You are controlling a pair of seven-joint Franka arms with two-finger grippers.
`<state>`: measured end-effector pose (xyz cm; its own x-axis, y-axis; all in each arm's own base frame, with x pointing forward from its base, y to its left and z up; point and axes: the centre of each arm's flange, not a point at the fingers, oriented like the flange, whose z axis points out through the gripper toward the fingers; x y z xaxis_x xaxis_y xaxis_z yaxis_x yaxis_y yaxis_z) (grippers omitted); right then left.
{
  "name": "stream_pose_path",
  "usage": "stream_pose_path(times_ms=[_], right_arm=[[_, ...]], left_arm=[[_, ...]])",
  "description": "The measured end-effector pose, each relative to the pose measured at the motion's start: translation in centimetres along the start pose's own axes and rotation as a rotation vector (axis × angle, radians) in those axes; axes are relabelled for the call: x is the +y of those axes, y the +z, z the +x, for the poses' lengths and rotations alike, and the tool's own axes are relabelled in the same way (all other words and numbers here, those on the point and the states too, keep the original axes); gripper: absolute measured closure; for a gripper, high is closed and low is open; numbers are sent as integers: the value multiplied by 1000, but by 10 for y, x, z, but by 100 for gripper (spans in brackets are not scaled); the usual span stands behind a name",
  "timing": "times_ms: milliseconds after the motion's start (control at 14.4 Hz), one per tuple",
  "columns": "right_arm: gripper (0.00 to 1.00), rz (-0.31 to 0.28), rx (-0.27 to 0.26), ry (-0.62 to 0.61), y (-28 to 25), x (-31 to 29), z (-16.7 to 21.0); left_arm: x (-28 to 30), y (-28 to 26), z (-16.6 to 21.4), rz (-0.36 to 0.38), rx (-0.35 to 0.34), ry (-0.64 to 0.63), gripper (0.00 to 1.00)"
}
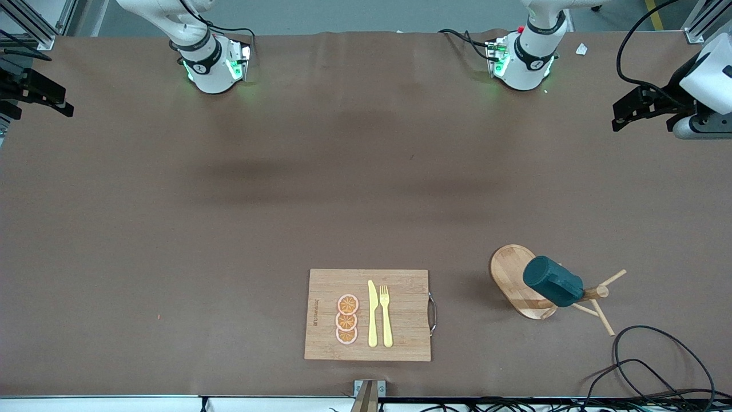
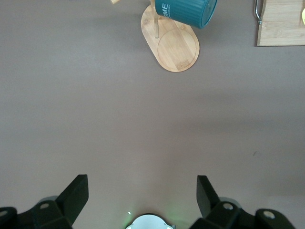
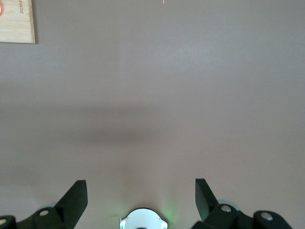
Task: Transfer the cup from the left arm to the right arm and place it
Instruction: 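Move the left gripper to the teal mug on the wooden stand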
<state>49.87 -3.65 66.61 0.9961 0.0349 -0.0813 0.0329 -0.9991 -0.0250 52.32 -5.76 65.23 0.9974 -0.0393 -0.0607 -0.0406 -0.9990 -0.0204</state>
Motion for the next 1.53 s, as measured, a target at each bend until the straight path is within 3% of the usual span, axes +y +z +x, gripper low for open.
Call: stream_pose_path(times_ms=[416, 555, 972, 1110, 1527], right_arm=[[0, 0, 0, 0, 0, 0, 0], [0, 0, 0, -1, 0, 0, 0], [0, -5, 0, -1, 0, 0, 0], [0, -5, 0, -2, 0, -1, 0], [0, -6, 0, -4, 0, -2, 0]], left_arm=[[-8, -3, 3, 4, 10, -14, 0], [-13, 7, 20, 5, 17, -21, 0], [-16, 45, 91, -31, 134, -42, 0], [-15, 56, 110, -88, 127, -138, 0], [-4, 108, 160, -248, 89, -597, 0]])
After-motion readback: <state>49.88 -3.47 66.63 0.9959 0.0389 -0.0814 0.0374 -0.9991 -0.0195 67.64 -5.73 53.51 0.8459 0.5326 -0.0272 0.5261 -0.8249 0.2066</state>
